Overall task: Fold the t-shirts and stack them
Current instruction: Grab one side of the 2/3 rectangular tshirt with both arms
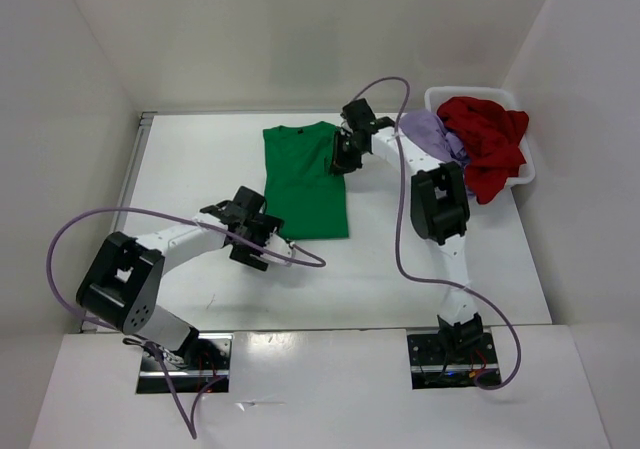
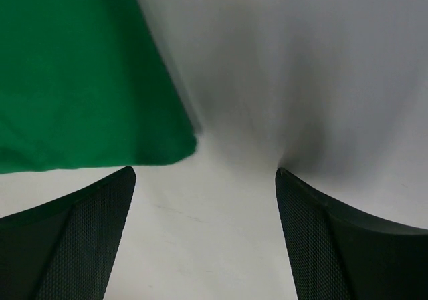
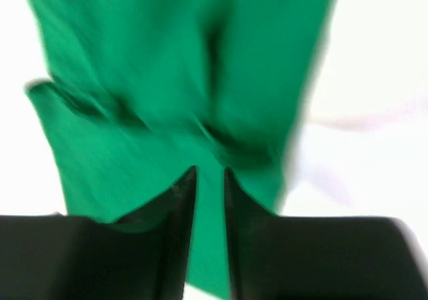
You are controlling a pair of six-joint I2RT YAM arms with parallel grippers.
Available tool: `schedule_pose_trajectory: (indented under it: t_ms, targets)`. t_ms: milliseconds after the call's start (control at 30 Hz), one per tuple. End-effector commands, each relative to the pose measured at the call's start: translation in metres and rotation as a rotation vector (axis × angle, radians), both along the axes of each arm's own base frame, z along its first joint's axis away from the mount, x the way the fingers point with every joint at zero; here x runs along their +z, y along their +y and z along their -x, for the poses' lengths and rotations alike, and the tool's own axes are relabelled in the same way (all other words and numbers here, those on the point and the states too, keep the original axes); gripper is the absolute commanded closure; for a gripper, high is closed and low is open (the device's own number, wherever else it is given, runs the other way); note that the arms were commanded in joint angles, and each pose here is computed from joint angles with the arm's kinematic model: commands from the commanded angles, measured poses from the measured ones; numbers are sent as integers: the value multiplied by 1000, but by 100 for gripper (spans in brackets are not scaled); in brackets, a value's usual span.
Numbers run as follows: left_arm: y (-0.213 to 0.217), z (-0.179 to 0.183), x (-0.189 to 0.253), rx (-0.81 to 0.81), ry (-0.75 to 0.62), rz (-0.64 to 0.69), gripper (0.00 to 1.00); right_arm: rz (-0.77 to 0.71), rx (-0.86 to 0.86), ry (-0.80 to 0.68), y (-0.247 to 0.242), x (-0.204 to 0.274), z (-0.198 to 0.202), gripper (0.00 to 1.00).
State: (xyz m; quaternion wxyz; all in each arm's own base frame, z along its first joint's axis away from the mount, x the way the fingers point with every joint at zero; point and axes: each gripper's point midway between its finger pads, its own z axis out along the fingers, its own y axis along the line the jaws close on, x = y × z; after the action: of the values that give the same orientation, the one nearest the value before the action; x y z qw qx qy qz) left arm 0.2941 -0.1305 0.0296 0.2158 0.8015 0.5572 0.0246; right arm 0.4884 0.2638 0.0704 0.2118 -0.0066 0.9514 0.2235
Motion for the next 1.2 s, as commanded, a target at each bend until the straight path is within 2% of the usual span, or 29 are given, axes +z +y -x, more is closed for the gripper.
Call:
schedule_pose_trajectory:
  t_ms: [0, 133, 267, 400, 433, 500, 533, 667, 833, 900, 933, 967, 1067, 1133, 1167]
  targets:
    - [-12, -14, 3, -40, -32, 6, 8, 9, -26, -17, -24, 29, 24, 70]
    - [-21, -19, -4, -37, -40, 12, 11, 19, -34, 23, -38, 25, 61, 63]
    - [-19, -24, -11, 5, -41, 8, 26, -4, -42, 97, -45, 6, 101, 60]
    - [-21, -26, -14, 15, -50, 18, 44, -4, -20, 139, -41, 2, 136, 50]
    - [-19, -26, -14, 28, -50, 14, 59, 8, -8, 164, -41, -6, 149, 45]
    - [-19, -27, -17, 46, -44, 20, 70, -5, -30, 166, -44, -1, 158, 40]
    - [-19, -27, -17, 54, -41, 22, 72, 4, -31, 186, -49, -9, 169, 34]
    - [-23, -23, -18, 41, -29, 25, 72, -40, -21, 209, -38, -18, 182, 28]
    - [-24, -22, -15, 55, -26, 43, 85, -59, -41, 229, -23, -32, 179, 28]
    - [-26, -21, -16, 63, -17, 55, 87, -44, -66, 223, -24, -38, 173, 32]
    - [-26, -21, -13, 63, -24, 60, 88, -40, -67, 230, -24, -43, 172, 35]
    - [-30, -21, -11, 62, -21, 63, 89, -48, -62, 233, -21, -43, 171, 44]
    - [-32, -19, -11, 65, -13, 74, 93, -66, -46, 264, -16, -51, 173, 61]
    - [-31, -19, -11, 73, -10, 77, 95, -61, -47, 274, -16, -55, 174, 61]
    - [-32, -19, -8, 81, -14, 84, 95, -56, -47, 282, -18, -57, 176, 55]
